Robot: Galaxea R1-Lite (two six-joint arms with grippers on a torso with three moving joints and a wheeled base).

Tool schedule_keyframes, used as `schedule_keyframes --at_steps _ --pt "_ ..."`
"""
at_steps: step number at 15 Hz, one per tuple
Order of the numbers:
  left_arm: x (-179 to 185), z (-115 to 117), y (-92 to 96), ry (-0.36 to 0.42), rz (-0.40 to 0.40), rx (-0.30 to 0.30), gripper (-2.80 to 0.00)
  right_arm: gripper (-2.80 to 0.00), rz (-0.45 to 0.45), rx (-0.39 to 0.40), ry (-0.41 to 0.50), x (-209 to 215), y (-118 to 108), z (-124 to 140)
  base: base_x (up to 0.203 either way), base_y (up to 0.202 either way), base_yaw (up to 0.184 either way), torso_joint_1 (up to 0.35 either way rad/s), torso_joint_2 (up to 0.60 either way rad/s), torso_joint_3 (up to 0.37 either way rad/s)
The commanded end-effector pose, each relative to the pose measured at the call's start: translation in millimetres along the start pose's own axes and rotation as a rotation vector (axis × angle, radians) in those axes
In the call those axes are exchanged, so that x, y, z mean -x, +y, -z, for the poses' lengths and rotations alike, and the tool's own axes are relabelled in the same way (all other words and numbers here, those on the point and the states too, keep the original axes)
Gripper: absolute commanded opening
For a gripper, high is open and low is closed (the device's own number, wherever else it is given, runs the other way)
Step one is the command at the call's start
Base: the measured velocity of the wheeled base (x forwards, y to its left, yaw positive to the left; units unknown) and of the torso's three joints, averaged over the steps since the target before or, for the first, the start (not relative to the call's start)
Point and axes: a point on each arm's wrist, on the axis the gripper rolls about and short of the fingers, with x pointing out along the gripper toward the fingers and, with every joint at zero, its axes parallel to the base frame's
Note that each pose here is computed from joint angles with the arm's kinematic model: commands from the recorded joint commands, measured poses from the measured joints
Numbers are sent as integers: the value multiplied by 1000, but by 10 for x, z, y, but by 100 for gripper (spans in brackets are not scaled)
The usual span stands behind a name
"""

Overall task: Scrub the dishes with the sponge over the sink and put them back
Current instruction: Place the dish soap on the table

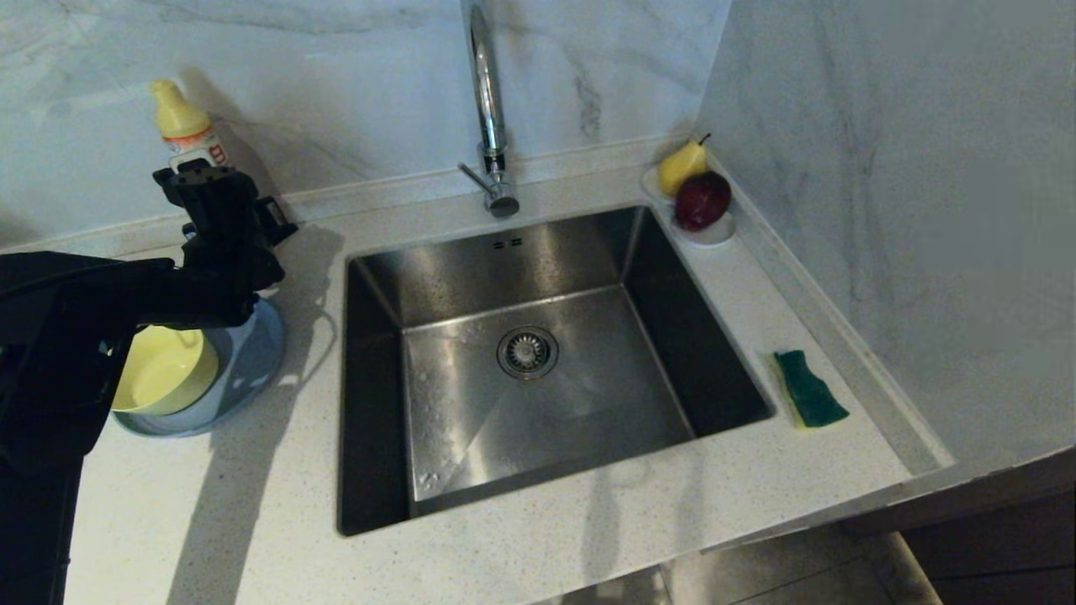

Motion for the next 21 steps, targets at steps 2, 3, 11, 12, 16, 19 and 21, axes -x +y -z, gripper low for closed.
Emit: schedule_keyframes --at_steps 2,3,11,12,16,19,21 --pt "-24 27 32 1 -10 -2 -280 -280 -1 0 -1 1 0 1 0 0 0 0 0 0" --pt "-25 34 33 3 -11 -3 -280 -280 -1 0 -3 1 0 0 0 0 0 0 0 0" --pt "-39 41 65 7 -27 3 0 -280 -1 0 -1 1 0 1 0 0 0 0 0 0" --pt "-39 22 70 4 -27 5 0 -280 -1 0 -2 1 0 1 0 0 0 0 0 0" --pt "-25 -50 70 -8 -26 16 0 -280 -1 0 -1 1 0 1 0 0 0 0 0 0" --pt "-9 -108 63 -18 -23 25 0 -280 -1 0 -3 1 0 0 0 0 0 0 0 0" --pt "5 -168 64 -27 -24 32 0 -280 -1 0 -2 1 0 1 0 0 0 0 0 0"
